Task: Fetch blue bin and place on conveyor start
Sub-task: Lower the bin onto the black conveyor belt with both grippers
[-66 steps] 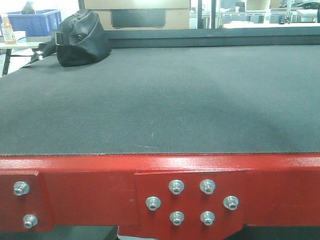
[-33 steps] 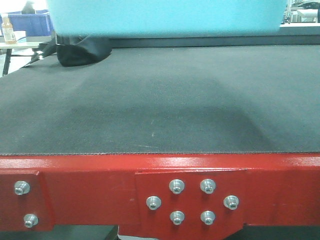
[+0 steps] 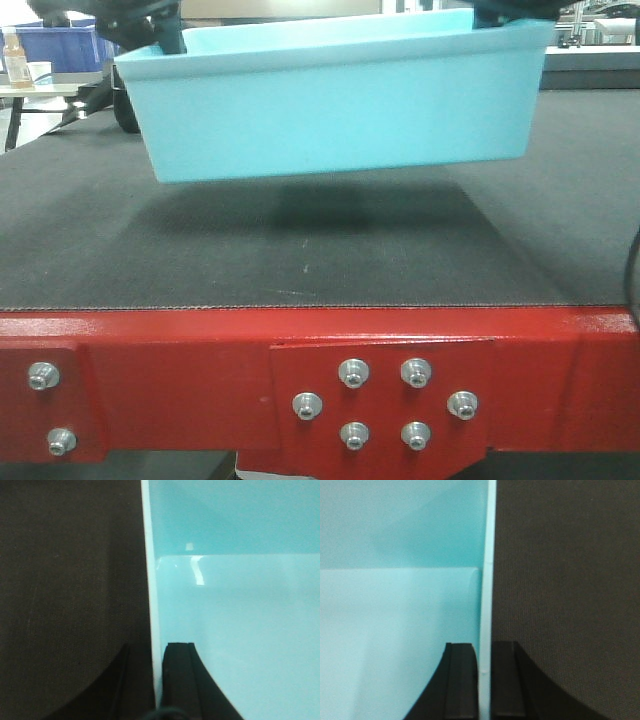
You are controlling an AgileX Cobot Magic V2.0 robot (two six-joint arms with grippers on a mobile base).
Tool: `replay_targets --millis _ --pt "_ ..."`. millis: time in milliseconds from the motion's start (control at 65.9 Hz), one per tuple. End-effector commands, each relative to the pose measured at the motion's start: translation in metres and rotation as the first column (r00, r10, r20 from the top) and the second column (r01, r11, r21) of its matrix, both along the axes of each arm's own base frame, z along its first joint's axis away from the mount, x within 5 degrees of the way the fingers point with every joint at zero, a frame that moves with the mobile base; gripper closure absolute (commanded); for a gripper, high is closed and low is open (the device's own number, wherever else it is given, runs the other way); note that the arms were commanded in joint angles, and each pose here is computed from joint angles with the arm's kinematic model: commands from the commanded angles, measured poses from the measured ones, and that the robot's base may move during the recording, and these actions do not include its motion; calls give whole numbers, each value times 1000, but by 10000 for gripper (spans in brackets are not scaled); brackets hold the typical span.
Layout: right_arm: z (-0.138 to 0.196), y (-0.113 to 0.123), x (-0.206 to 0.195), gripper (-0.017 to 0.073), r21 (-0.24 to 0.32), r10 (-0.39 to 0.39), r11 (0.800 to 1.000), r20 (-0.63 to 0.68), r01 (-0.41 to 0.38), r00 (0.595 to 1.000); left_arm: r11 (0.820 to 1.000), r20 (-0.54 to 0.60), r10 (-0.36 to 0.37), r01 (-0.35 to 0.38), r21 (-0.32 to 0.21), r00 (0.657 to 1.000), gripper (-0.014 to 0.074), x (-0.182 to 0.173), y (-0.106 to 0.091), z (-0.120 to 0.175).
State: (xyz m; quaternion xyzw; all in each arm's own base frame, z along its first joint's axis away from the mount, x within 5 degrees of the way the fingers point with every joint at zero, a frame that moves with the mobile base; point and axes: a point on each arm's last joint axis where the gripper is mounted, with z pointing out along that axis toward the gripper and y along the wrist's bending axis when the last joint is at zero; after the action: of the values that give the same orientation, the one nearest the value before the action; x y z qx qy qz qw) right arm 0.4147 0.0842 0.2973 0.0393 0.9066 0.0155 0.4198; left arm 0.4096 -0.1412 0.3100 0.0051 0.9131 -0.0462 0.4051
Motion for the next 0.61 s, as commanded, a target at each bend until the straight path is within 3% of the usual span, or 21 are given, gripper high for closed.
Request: replay_targets --millis 0,152,243,334,440,592 --pt "6 13 3 713 42 45 998 67 -48 997 995 63 -41 47 -84 997 704 2 -15 6" --pt "0 13 5 713 38 43 998 50 -45 998 996 47 -42 45 -78 998 703 5 -17 -2" --pt "-2 13 4 702 40 35 999 29 -36 999 996 41 -41 44 -76 998 631 5 -17 -4" --pt "-3 13 3 545 64 25 998 13 -26 1000 996 37 -40 43 -74 999 495 5 -17 -4" --pt "-5 12 2 316 53 15 998 -18 -14 1000 998 -7 -27 27 -58 1000 318 3 -15 -7" --pt "-7 10 -1 284 40 1 999 -57 1 998 1000 -52 -9 8 -22 999 208 0 -11 -10"
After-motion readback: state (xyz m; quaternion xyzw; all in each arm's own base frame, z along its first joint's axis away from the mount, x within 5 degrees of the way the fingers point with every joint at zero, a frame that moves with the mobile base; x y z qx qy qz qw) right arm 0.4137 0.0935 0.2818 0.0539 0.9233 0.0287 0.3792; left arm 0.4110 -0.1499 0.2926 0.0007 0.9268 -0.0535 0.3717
